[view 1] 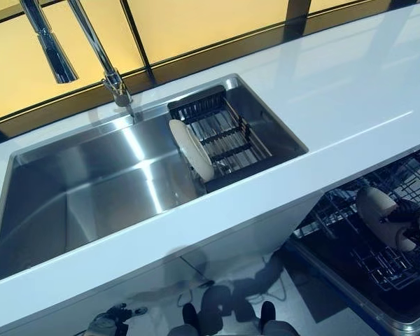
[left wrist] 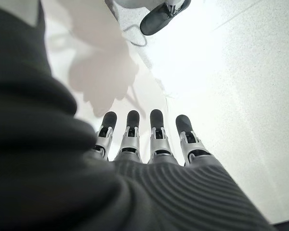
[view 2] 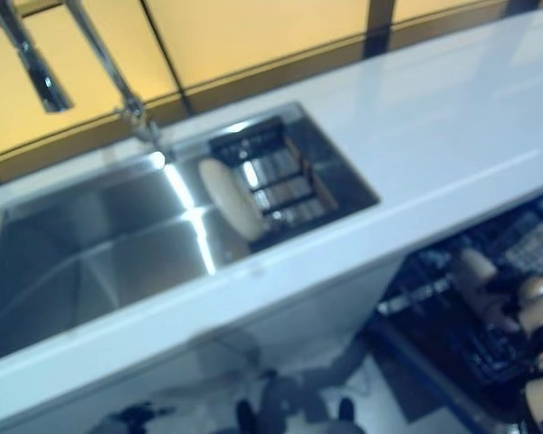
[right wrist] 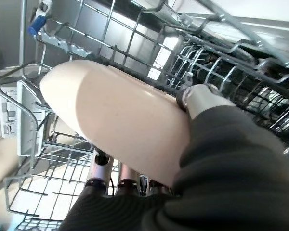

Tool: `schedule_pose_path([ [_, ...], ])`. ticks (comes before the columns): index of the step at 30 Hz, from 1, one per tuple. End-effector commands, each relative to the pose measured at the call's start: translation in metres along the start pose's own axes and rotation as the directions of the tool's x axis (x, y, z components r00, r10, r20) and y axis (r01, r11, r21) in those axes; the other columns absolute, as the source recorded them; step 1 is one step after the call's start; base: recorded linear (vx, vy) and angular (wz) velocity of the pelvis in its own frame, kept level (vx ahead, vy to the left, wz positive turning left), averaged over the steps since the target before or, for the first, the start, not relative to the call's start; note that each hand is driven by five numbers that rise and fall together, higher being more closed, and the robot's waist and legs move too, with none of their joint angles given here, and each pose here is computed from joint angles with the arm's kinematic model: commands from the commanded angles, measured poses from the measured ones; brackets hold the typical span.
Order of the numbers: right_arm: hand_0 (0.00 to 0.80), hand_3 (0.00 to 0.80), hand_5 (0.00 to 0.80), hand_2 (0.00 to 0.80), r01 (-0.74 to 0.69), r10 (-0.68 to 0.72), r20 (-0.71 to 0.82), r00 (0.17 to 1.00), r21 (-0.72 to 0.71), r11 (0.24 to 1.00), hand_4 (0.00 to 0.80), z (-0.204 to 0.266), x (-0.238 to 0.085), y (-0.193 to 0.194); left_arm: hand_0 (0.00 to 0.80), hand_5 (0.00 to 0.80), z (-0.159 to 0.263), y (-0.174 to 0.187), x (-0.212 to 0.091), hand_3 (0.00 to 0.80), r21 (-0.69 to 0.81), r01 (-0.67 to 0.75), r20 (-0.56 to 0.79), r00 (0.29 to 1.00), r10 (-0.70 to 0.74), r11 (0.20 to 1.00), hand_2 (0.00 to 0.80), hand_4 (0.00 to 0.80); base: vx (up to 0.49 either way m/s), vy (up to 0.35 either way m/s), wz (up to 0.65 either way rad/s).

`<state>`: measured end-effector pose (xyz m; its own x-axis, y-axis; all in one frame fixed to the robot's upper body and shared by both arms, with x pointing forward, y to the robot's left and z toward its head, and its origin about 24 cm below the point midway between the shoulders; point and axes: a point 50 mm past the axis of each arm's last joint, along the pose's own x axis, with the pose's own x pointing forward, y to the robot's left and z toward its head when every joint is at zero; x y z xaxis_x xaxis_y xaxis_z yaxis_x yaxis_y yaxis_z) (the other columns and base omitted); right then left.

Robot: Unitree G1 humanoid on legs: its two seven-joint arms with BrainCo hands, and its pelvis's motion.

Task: Take plates into dishwasher

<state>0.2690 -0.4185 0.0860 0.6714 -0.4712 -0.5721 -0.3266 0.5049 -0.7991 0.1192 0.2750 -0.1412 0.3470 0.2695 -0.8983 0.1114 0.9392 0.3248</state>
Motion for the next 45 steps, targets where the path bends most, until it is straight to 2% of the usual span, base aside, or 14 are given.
schedule_pose_path([
  [1, 0.8, 0.8, 0.8, 0.8, -0.106, 0.106, 0.041, 0.993, -0.004, 0.994, 0.8, 0.025, 0.012, 0.029, 0.0, 0.0, 0.025, 0.019, 0.0, 0.0, 0.064, -0.039, 0.057, 0.998, 0.035, 0.997, 0.0, 0.0, 0.0, 0.0, 0.0],
  [7, 0.8, 0.8, 0.8, 0.8, -0.127, 0.127, 0.024, 0.992, 0.002, 0.992, 0.8, 0.021, 0.013, 0.039, 0.0, 0.0, 0.028, 0.022, 0.0, 0.0, 0.072, -0.038, 0.058, 0.998, 0.034, 0.997, 0.0, 0.0, 0.002, -0.005, 0.02],
  [8, 0.508, 0.508, 0.508, 0.508, -0.135, 0.135, 0.02, 0.991, 0.002, 0.991, 0.508, 0.02, 0.013, 0.041, 0.0, 0.0, 0.029, 0.023, 0.0, 0.0, 0.073, -0.039, 0.058, 0.998, 0.035, 0.997, 0.0, 0.0, -0.004, -0.02, 0.03],
  [9, 0.104, 0.104, 0.104, 0.104, -0.128, 0.127, 0.019, 0.992, 0.003, 0.992, 0.104, 0.019, 0.013, 0.041, 0.0, 0.0, 0.03, 0.023, 0.0, 0.0, 0.074, -0.039, 0.059, 0.998, 0.035, 0.996, 0.0, 0.0, -0.002, -0.016, 0.04],
  [10, 0.0, 0.0, 0.0, 0.0, -0.125, 0.125, 0.019, 0.992, 0.001, 0.992, 0.0, 0.019, 0.013, 0.041, 0.0, 0.0, 0.03, 0.023, 0.0, 0.0, 0.075, -0.038, 0.059, 0.998, 0.034, 0.996, 0.0, 0.0, 0.003, -0.012, 0.04],
  [24, 0.0, 0.0, 0.0, 0.0, -0.088, 0.088, 0.023, 0.996, 0.016, 0.996, 0.0, 0.012, 0.01, 0.036, 0.0, 0.0, 0.025, 0.03, -0.001, 0.0, 0.076, -0.052, 0.05, 0.998, 0.048, 0.996, 0.0, 0.0, 0.005, -0.004, 0.01],
  [30, 0.0, 0.0, 0.0, 0.0, -0.018, 0.018, 0.008, 1.0, 0.028, 0.999, 0.0, 0.004, 0.002, 0.013, 0.0, 0.0, 0.021, 0.034, -0.002, 0.0, 0.07, -0.059, 0.041, 0.998, 0.056, 0.996, 0.0, 0.0, 0.01, 0.001, 0.0],
  [45, 0.0, 0.0, 0.0, 0.0, 0.261, -0.255, -0.063, 0.965, 0.124, 0.957, 0.0, -0.037, -0.067, -0.115, 0.0, 0.0, -0.004, 0.045, -0.004, 0.0, 0.044, -0.104, -0.018, 0.994, 0.105, 0.994, 0.0, 0.0, 0.035, -0.003, -0.01],
])
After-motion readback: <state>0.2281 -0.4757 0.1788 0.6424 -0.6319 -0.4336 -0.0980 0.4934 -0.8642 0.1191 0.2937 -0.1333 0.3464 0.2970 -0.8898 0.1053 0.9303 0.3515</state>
